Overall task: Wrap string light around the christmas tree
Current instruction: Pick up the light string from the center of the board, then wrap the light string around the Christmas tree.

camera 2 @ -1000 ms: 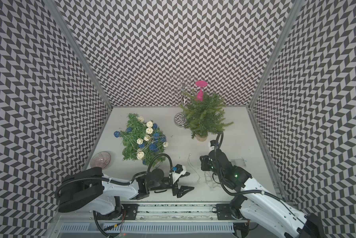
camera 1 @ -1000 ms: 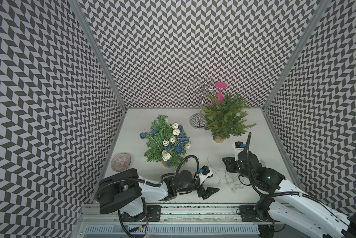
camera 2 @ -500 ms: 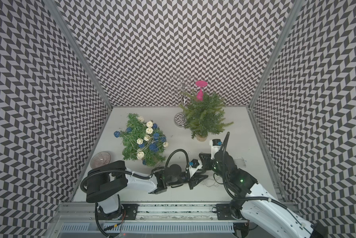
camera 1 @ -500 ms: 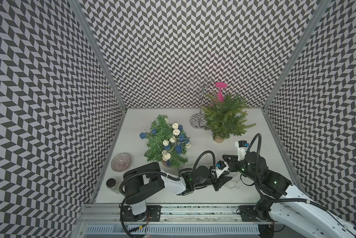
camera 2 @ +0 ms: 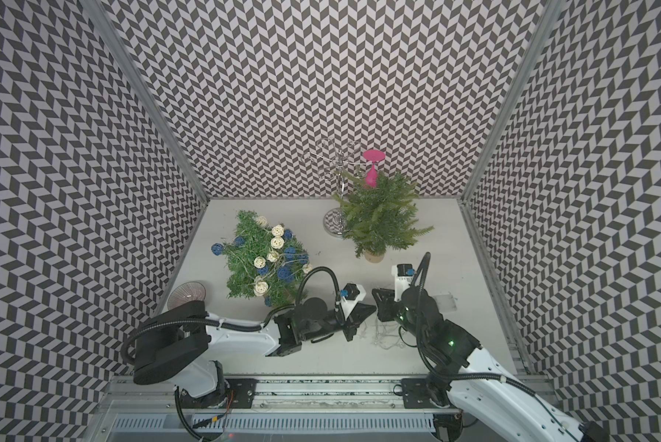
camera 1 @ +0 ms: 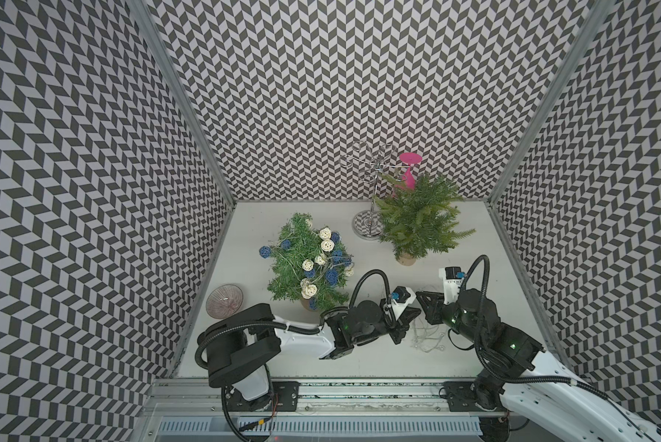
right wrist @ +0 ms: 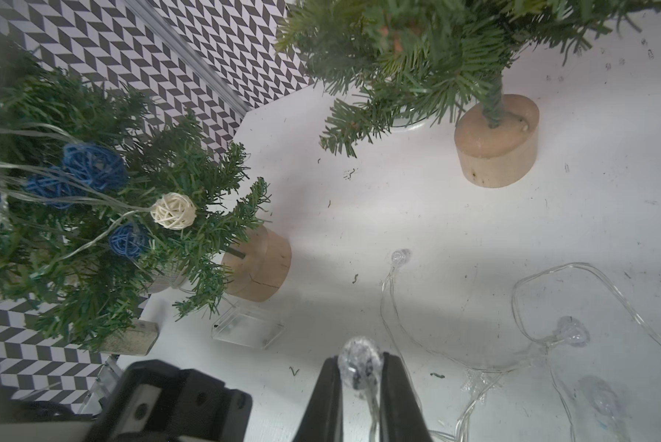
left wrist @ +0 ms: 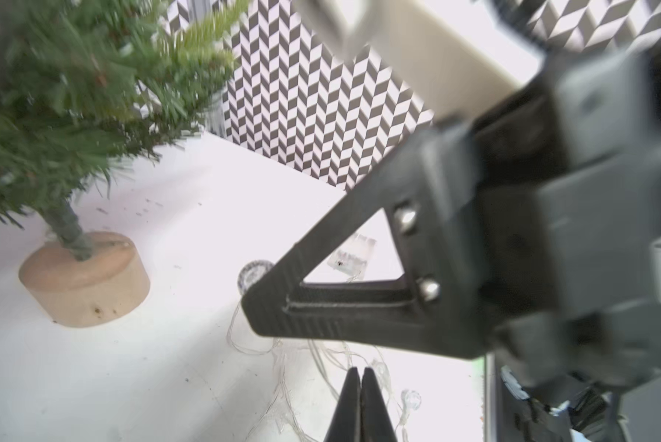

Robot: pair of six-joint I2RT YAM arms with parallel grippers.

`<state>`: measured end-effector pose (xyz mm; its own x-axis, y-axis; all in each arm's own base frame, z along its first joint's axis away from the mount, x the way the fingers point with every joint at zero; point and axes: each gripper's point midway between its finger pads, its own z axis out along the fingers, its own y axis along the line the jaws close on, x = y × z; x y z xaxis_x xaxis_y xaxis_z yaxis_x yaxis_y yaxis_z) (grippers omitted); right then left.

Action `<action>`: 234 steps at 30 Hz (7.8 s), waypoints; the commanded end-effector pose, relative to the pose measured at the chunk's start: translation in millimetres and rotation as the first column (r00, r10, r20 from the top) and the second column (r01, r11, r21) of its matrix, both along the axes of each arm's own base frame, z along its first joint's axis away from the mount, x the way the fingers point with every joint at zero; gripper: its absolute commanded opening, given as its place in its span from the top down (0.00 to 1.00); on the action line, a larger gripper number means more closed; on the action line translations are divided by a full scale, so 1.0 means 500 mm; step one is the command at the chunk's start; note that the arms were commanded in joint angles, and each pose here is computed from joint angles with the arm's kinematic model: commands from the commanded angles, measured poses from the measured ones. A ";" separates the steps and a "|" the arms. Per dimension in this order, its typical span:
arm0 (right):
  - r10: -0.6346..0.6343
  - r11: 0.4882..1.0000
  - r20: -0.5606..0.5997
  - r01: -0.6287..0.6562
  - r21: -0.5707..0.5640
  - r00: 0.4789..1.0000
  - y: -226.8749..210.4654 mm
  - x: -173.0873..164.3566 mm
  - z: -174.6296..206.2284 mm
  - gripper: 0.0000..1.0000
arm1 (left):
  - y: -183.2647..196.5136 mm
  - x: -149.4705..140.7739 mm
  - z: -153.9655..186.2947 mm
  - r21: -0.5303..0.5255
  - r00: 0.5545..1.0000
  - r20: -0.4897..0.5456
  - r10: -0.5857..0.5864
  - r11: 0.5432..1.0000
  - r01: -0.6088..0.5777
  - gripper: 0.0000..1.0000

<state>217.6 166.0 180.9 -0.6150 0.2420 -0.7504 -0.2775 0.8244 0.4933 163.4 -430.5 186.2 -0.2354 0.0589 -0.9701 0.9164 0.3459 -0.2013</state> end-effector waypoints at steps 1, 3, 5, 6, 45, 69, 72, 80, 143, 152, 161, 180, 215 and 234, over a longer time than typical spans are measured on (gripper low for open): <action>-0.010 0.997 0.107 0.002 0.077 0.994 0.003 0.010 0.055 0.96 | 0.008 -0.013 -0.012 0.031 1.000 -0.014 -0.026 0.999 0.027 1.00; -0.004 0.995 0.128 -0.009 0.100 0.992 0.003 0.005 0.070 0.96 | 0.004 -0.017 -0.029 0.027 0.998 -0.038 -0.044 0.999 0.045 0.52; 0.000 0.993 0.146 -0.017 0.120 0.989 0.003 0.002 0.081 0.96 | -0.003 -0.018 -0.038 0.006 0.997 -0.051 -0.051 0.999 0.051 0.34; 0.010 0.992 0.153 -0.029 0.126 0.988 0.007 0.000 0.084 0.96 | -0.009 -0.015 -0.042 0.010 0.997 -0.053 -0.048 0.999 0.048 0.30; -0.078 0.997 0.093 0.077 0.017 0.993 -0.017 0.030 0.008 0.47 | 0.146 0.028 0.086 -0.031 1.000 0.004 0.026 0.999 -0.026 1.00; 0.125 0.978 0.366 -0.176 0.112 0.922 0.044 -0.008 -0.032 0.34 | 0.093 0.046 0.210 0.069 0.975 0.062 -0.215 0.975 0.211 1.00; 0.104 0.982 0.400 -0.158 0.105 0.911 0.044 0.004 -0.021 0.37 | 0.095 0.046 0.224 0.063 0.974 0.075 -0.213 0.976 0.208 1.00; 0.150 0.977 0.467 -0.202 0.063 0.872 0.082 0.031 0.020 0.76 | 0.102 0.048 0.261 0.059 0.976 0.097 -0.193 0.980 0.188 1.00; -0.375 0.897 0.674 0.433 0.091 0.636 -0.222 0.288 0.561 1.00 | 0.165 0.525 0.533 -0.082 0.844 0.233 0.483 0.874 -0.478 0.80; -0.263 0.956 0.729 0.271 0.110 0.632 -0.173 0.245 0.593 1.00 | 0.189 0.406 0.500 -0.185 0.894 0.236 0.380 0.921 -0.342 0.59; -0.210 0.975 0.741 0.197 0.106 0.638 -0.148 0.240 0.599 1.00 | 0.160 0.306 0.408 -0.124 0.909 0.233 0.347 0.937 -0.326 0.16; -0.244 0.963 0.724 0.251 0.101 0.645 -0.165 0.249 0.572 1.00 | 0.119 0.375 0.395 0.245 0.882 0.201 0.426 0.850 -0.467 0.22; -0.220 0.971 0.723 0.217 0.099 0.655 -0.159 0.242 0.554 1.00 | 0.118 0.425 0.420 0.211 0.857 0.201 0.475 0.833 -0.511 0.26; -0.223 0.970 0.719 0.224 0.096 0.659 -0.161 0.241 0.549 1.00 | 0.041 0.498 0.292 0.381 0.907 0.108 0.407 0.826 -0.416 0.86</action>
